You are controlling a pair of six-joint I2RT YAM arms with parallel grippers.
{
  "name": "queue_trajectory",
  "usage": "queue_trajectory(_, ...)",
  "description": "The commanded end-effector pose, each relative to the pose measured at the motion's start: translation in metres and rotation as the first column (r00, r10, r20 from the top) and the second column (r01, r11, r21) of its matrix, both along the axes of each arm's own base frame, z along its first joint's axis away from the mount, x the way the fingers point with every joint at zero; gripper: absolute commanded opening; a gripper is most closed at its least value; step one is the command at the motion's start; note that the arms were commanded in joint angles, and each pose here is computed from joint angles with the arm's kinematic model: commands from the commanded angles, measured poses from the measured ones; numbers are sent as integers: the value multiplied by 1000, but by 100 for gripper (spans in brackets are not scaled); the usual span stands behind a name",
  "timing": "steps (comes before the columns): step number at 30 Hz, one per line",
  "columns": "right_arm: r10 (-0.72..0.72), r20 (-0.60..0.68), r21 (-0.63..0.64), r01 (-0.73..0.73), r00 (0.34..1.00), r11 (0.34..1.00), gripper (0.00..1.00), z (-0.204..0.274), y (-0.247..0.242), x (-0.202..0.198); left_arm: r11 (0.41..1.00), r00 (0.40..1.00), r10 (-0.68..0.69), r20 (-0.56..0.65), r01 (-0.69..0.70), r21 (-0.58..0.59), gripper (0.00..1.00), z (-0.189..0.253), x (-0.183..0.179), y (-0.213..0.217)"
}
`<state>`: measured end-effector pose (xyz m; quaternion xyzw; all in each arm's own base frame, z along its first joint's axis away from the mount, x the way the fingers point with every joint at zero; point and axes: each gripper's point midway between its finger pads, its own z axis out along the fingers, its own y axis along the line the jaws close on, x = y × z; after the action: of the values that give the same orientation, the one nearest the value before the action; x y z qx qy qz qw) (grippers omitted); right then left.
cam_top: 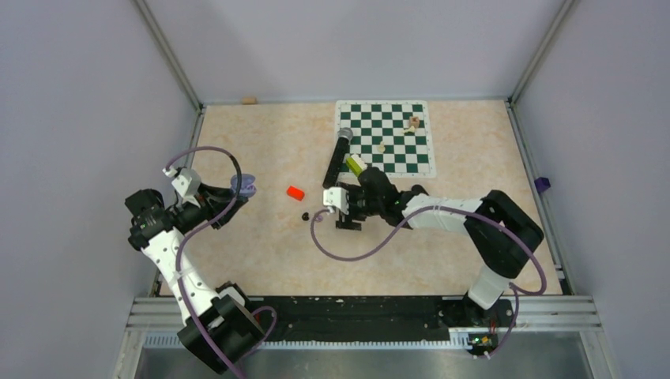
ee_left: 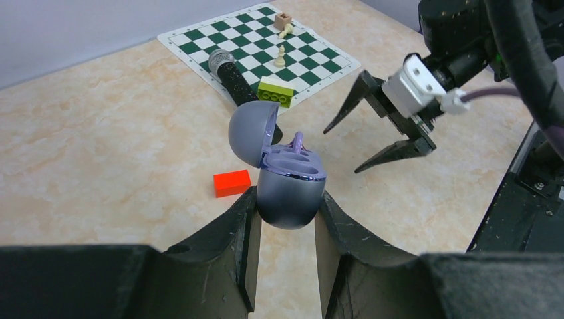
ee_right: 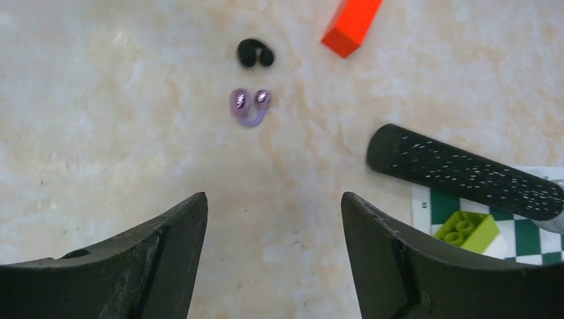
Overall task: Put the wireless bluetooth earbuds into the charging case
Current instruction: Adjust the earbud at the center of the board.
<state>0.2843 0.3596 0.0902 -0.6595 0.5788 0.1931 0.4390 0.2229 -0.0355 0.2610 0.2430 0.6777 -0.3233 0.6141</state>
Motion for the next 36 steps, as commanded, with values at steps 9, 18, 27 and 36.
queue_trajectory(9,193,187,43,-204,963,978,75,-10,34,-17,996,992,-45,117,54,-72,0,30,-7,-8)
queue_trajectory(18,93,251,-12,-93,963,996,76,-24,58,3,996,992,-42,117,51,-75,0,30,-7,-8)
queue_trajectory(27,8,285,-8,-6,958,1000,77,-28,68,27,996,992,-41,119,49,-72,0,29,-8,-8)
queue_trajectory(36,53,230,-14,-51,972,999,75,-38,76,19,996,992,-40,118,49,-72,0,28,-7,-7)
